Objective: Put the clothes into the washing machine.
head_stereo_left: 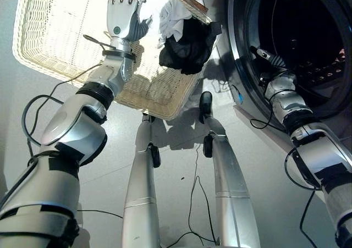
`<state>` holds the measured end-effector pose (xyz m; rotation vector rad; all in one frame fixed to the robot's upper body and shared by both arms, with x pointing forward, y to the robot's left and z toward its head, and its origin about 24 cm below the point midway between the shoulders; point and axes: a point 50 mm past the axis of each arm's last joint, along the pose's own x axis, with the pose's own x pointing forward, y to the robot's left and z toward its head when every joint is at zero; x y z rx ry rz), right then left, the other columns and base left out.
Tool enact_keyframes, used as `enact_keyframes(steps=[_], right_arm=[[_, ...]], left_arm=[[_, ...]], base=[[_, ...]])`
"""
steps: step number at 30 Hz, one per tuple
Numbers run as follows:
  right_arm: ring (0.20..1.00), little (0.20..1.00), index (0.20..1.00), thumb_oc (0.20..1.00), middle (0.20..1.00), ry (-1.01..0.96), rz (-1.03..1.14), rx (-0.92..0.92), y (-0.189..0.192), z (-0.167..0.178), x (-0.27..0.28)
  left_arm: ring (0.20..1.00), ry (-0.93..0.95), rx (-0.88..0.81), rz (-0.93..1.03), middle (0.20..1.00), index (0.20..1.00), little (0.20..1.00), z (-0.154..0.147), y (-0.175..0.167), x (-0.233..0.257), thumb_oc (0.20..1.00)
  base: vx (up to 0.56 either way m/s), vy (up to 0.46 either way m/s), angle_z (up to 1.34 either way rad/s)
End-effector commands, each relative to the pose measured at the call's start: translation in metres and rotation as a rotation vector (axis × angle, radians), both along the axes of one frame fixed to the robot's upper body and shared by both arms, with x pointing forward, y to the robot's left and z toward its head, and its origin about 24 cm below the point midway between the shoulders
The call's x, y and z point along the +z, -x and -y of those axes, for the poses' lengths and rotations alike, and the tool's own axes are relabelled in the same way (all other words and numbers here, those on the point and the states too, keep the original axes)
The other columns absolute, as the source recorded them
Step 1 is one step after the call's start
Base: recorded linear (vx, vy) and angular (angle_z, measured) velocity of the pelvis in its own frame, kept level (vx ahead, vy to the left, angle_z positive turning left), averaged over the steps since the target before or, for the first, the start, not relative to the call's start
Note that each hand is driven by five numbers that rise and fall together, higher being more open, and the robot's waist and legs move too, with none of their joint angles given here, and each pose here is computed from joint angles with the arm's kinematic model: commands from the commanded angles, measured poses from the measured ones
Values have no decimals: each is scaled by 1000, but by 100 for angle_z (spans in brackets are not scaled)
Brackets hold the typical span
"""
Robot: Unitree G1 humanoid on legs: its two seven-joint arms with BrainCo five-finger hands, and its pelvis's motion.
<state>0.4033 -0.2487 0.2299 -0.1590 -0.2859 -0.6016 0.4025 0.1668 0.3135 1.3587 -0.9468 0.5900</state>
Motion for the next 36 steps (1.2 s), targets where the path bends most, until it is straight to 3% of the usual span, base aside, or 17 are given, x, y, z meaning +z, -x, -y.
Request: enact_keyframes(steps=[1,5,9,11,19,27,36], right_arm=[[1000,1000,1000,1000,1000,13,14,-14,0,0,4],[1000,1000,1000,1000,1000,11,23,25,-1,-4,4],[1000,1000,1000,1000,1000,-38,58,71,0,-8,2],[1000,1000,1000,1000,1000,-86,129,61,6,-8,-4],[1000,1000,1000,1000,1000,-159,361,66,38,-29,-11],[1000,1000,1000,1000,1000,-80,513,374,73,-69,-1],[1000,1000,1000,1000,1000,-72,519,738,93,-97,-3]], left_arm=[[200,0,-2,-123,200,200,200,10,-8,-15,200],[200,35,-21,-155,200,200,200,10,-9,-18,200],[200,187,-100,-140,200,200,200,5,-7,-21,200],[200,396,-210,-85,200,200,200,-4,-1,-28,200],[200,748,-594,57,200,200,200,6,30,-62,200],[200,842,-942,112,200,200,200,33,70,-80,200],[200,783,-1159,127,200,200,200,46,102,-76,200]], base=[[0,0,0],[0,0,0],[0,0,0],[0,0,0],[-16,-40,-2],[0,-16,6],[7,-14,6]])
